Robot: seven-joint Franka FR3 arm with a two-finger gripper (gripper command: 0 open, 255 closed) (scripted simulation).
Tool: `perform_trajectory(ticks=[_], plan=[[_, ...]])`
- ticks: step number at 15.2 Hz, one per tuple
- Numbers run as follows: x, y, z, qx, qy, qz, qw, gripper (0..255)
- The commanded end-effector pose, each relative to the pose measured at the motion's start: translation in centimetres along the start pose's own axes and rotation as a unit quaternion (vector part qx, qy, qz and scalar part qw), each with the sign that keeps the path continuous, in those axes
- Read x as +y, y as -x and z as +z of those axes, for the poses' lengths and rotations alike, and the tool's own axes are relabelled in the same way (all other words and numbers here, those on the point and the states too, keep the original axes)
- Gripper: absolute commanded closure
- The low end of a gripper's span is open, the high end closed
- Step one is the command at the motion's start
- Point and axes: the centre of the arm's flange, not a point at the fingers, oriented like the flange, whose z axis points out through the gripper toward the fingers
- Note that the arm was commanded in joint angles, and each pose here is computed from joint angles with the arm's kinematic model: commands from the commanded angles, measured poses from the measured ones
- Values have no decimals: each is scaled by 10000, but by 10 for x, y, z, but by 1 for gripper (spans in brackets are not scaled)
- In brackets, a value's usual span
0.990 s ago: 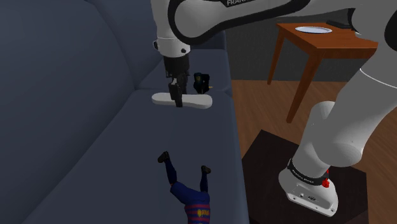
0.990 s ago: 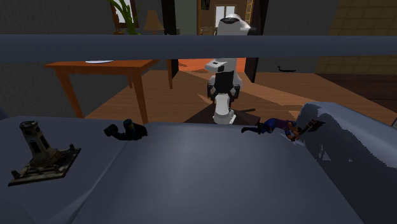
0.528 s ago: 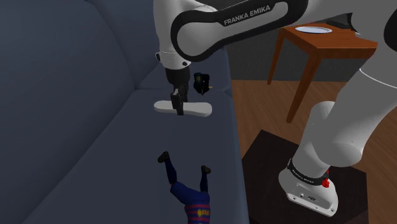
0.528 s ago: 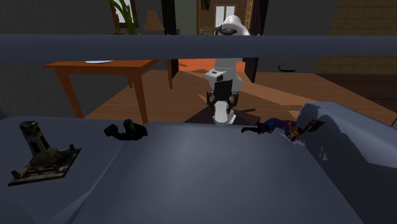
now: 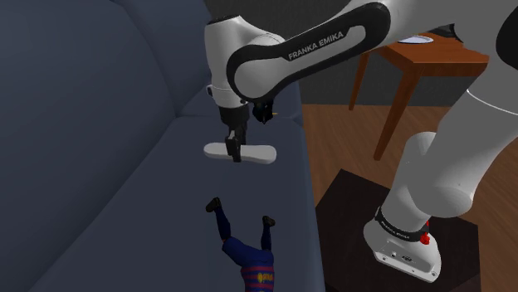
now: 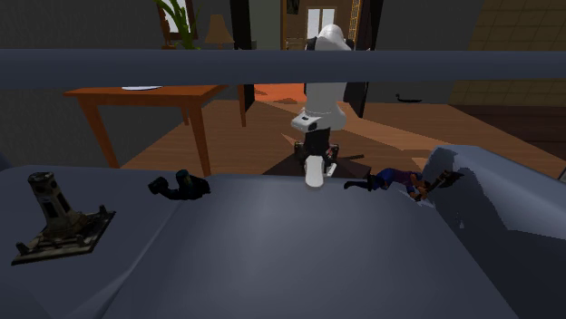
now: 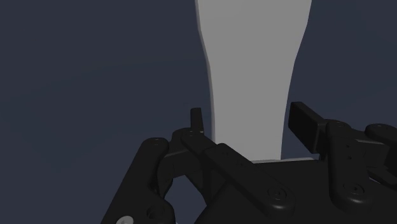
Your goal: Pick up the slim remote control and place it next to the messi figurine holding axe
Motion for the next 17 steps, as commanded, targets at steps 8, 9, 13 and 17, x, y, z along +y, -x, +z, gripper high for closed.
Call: perform_trajectory(ticks=[8, 9, 13, 17], plan=[[-1, -1, 47, 4, 1, 0, 10000, 255], [-1, -1, 52, 4, 1, 0, 10000, 255], [-1, -2, 73, 4, 1, 0, 10000, 255], [-1, -2, 94, 4, 1, 0, 10000, 255]])
